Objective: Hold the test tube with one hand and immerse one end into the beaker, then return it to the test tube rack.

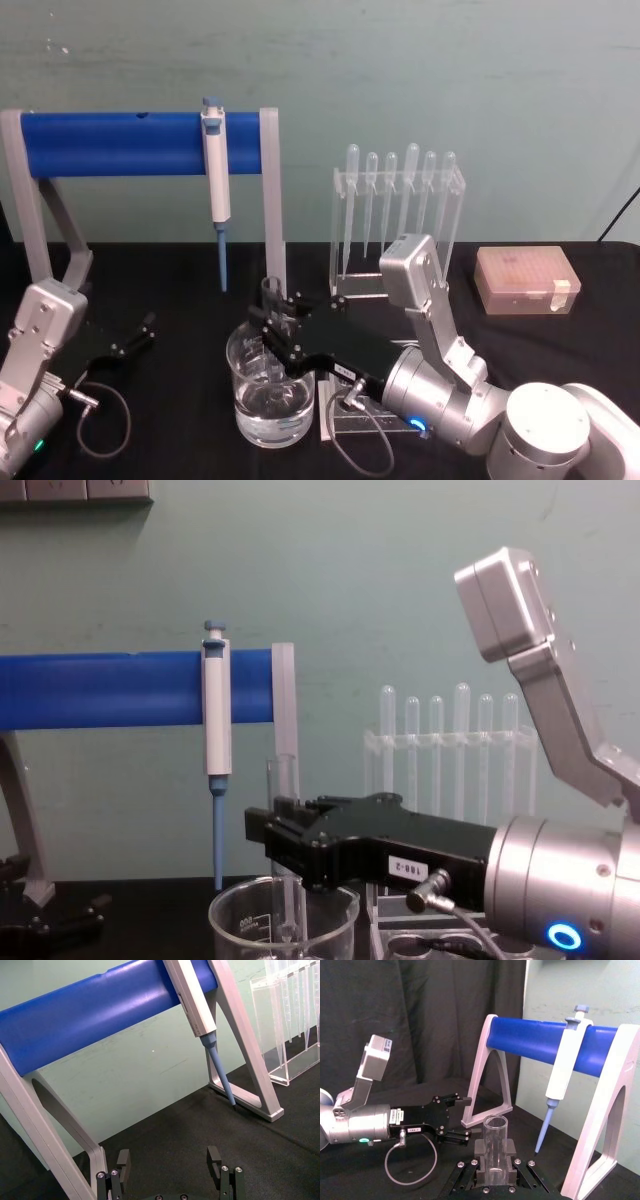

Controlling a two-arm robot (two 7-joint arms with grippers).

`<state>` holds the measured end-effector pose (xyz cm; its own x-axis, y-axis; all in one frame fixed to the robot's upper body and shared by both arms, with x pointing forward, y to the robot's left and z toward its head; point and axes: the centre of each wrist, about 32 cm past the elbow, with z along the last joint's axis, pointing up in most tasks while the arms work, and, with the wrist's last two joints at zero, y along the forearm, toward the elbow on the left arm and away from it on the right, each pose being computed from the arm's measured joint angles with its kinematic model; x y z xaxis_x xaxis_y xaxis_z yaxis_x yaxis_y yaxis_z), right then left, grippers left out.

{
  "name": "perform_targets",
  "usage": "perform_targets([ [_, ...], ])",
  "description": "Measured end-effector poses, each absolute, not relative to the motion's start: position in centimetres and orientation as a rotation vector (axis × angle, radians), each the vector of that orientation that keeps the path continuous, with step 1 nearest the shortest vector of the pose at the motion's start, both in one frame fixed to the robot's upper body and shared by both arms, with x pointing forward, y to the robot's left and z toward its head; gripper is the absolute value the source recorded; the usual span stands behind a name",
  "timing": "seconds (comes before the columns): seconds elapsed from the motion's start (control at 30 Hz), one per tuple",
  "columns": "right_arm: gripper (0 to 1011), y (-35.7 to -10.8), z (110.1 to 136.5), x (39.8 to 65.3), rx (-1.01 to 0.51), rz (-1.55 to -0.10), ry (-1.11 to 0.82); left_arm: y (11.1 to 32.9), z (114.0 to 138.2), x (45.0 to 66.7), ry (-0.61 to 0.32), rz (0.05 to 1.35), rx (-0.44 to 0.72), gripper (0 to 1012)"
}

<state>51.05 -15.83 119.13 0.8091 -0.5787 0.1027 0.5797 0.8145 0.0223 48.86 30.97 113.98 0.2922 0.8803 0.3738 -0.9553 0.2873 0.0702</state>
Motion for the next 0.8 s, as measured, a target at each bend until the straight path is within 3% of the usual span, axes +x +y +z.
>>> perform_targets([
  [0.8, 224, -16.2, 117.1, 51.1, -0.011, -0.622, -0.074, 31.0, 114.0, 48.9, -0.285, 1.248, 0.304, 1000],
])
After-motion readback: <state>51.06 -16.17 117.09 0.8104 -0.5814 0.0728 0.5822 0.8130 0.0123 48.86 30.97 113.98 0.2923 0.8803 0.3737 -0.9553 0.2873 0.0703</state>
